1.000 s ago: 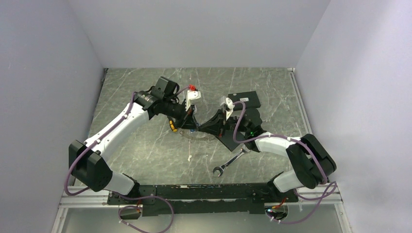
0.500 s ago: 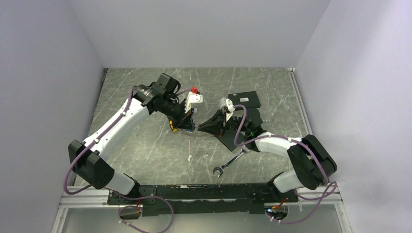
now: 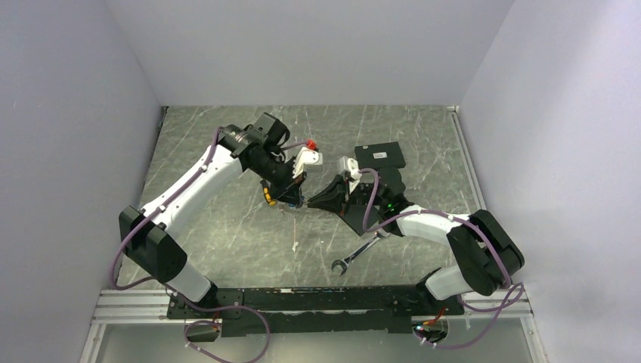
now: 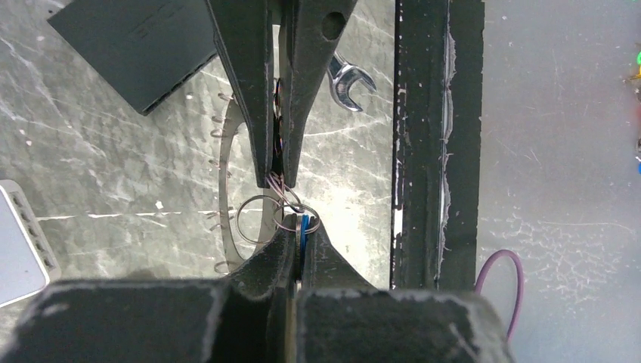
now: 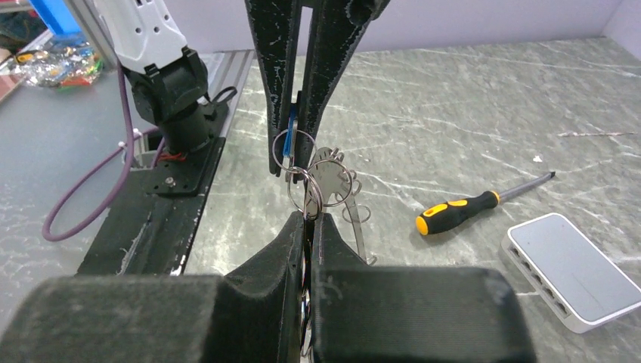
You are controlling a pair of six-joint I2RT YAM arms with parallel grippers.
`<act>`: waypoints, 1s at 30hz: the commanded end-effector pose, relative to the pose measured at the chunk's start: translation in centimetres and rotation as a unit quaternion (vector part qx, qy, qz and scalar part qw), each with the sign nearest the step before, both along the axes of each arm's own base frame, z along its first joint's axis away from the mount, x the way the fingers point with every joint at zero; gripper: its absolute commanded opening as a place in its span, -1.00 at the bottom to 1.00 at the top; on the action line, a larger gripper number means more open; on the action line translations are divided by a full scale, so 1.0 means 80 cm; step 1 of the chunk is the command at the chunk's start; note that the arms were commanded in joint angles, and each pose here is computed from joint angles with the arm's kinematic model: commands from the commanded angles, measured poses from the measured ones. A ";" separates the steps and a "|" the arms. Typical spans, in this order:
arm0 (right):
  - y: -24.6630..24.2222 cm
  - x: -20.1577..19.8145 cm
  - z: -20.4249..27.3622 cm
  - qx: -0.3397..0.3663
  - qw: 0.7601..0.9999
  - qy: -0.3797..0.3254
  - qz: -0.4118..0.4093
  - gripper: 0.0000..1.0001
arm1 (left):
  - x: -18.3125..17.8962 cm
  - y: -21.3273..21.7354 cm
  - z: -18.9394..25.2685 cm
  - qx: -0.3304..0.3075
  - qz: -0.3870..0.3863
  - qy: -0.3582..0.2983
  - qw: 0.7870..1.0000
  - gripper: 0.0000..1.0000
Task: Remove the keys from the keyring
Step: Remove the key from the keyring.
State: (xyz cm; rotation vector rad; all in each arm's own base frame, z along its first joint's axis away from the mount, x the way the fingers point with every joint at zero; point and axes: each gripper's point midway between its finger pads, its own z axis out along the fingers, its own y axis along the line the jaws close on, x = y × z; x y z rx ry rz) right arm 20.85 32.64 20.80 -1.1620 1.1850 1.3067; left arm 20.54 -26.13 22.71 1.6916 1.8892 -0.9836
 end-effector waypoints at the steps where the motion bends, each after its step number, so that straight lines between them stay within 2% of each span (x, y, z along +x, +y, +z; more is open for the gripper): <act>1: 0.001 -0.024 0.004 -0.008 0.998 -0.035 0.055 -1.00 | 0.020 -0.013 0.020 -0.027 0.001 -0.017 0.999 -1.00; 9: 0.004 -0.018 -0.013 -0.045 0.994 -0.080 0.065 -1.00 | 0.029 -0.024 0.017 -0.032 0.031 0.047 0.998 -1.00; 19: 0.001 -0.011 -0.027 -0.104 0.983 -0.134 0.077 -1.00 | 0.021 -0.026 -0.005 -0.008 0.044 0.127 0.991 -1.00; 29: -0.002 0.006 -0.020 -0.131 0.976 -0.167 0.057 -1.00 | -0.003 -0.024 -0.013 -0.002 0.047 0.215 0.975 -1.00; 30: -0.001 0.010 -0.016 -0.132 0.976 -0.165 0.049 -0.82 | -0.006 -0.024 -0.013 -0.003 0.052 0.225 0.973 -1.00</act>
